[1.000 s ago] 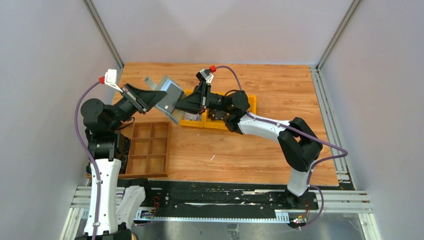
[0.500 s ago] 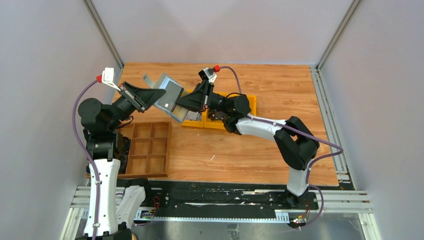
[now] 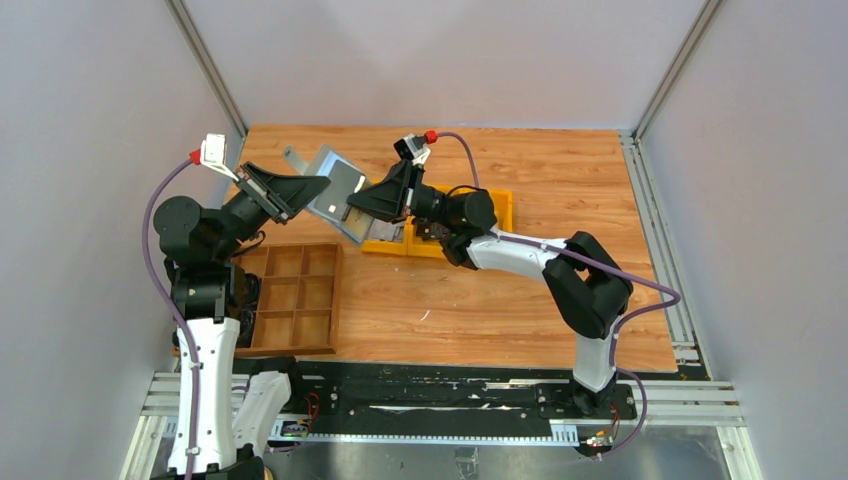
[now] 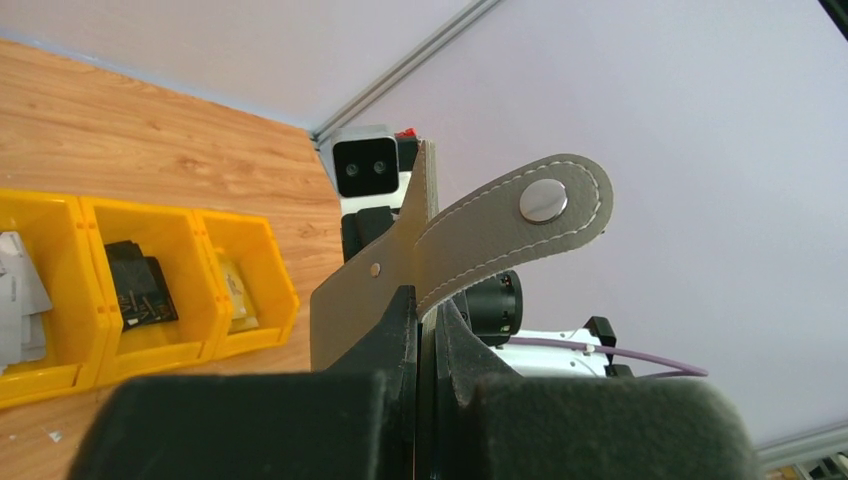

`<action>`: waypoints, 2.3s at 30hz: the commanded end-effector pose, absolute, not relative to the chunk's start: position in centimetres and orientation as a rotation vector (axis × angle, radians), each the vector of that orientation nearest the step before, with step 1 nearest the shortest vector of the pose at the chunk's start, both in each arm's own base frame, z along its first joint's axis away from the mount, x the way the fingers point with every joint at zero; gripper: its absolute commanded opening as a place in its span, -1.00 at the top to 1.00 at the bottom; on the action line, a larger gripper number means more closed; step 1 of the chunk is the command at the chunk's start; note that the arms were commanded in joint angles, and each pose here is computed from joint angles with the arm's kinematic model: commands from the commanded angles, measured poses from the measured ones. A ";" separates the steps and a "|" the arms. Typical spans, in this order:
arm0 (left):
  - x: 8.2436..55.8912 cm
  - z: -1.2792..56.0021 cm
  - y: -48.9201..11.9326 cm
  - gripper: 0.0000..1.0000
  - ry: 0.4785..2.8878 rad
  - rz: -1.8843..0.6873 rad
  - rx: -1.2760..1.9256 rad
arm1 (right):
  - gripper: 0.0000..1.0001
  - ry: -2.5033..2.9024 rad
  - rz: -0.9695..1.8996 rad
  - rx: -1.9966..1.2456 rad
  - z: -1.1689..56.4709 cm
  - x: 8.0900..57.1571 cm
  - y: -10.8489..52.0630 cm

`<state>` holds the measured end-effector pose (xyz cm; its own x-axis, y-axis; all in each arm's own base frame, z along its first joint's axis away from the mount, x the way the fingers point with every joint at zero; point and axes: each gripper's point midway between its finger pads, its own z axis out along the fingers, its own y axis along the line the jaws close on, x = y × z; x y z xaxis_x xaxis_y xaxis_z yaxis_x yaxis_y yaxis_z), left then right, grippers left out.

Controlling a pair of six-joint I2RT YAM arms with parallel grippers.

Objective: Take the credit cards out of the card holder
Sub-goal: Remove the credit card from the card holder, then place the credit card in the storage box.

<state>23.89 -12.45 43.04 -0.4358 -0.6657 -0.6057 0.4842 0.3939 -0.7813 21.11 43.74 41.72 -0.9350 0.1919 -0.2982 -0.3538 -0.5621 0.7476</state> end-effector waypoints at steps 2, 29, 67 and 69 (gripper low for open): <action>23.4 44.2 -12.3 1.00 1.524 -1.293 -0.145 | 1.00 1.127 2.536 -0.312 43.9 19.4 42.6; 23.7 44.8 -11.9 1.00 1.511 -1.290 -0.147 | 0.94 1.150 2.521 -0.330 44.0 19.2 42.4; 25.2 38.7 -10.2 1.00 1.734 -0.886 0.160 | 1.00 2.354 1.211 -0.330 19.1 33.6 29.8; 24.8 38.5 -10.6 1.00 1.736 -0.922 0.171 | 1.00 2.400 1.141 -0.327 17.6 34.3 29.5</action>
